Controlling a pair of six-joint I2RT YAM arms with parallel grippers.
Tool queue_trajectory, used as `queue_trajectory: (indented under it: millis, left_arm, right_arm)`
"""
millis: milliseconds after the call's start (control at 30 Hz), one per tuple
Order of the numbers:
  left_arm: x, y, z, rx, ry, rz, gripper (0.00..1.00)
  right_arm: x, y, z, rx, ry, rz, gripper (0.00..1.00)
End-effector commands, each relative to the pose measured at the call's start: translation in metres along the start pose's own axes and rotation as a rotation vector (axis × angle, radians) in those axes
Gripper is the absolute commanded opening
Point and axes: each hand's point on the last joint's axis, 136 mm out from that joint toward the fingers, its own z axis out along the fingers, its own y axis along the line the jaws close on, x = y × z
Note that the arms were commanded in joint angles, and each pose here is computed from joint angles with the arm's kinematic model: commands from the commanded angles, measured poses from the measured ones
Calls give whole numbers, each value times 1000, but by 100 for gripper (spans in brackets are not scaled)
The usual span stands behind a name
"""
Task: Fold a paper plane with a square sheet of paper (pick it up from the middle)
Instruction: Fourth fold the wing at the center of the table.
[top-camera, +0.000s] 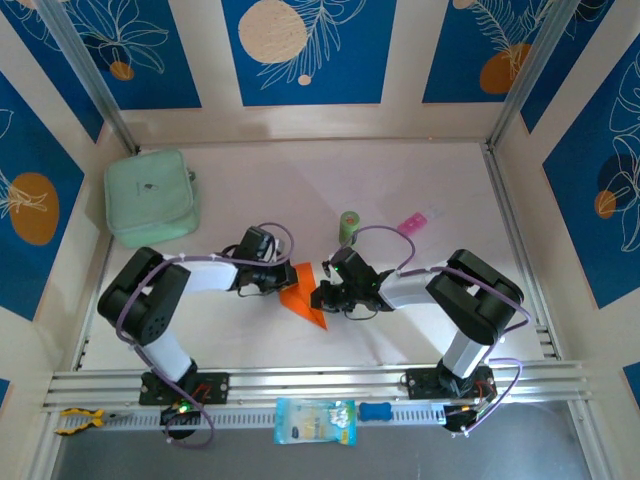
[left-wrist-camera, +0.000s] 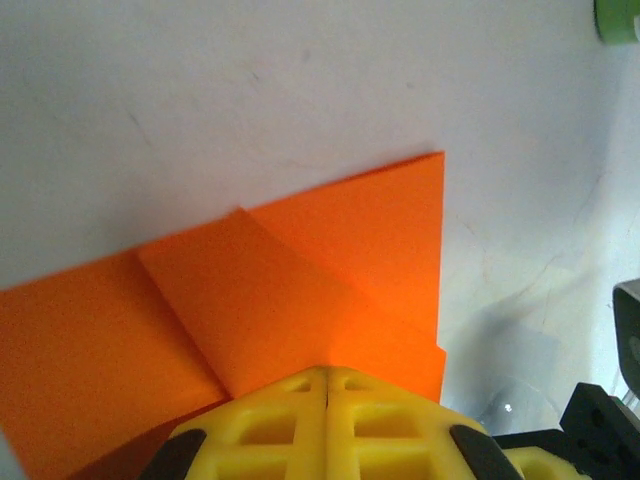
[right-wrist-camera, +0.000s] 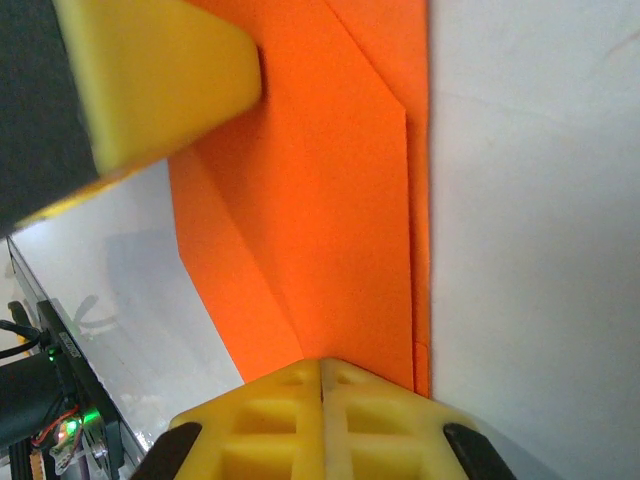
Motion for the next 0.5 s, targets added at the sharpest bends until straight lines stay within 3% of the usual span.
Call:
queue_trajectory:
  millis: [0, 467]
  left_arm:
    - [-24, 51, -7, -176, -78, -45, 5]
    - [-49, 48, -16, -185, -91, -32, 5]
  right_arm:
    - [54, -67, -3, 222, 164, 90, 1]
    - [54, -64, -3, 210, 174, 66, 1]
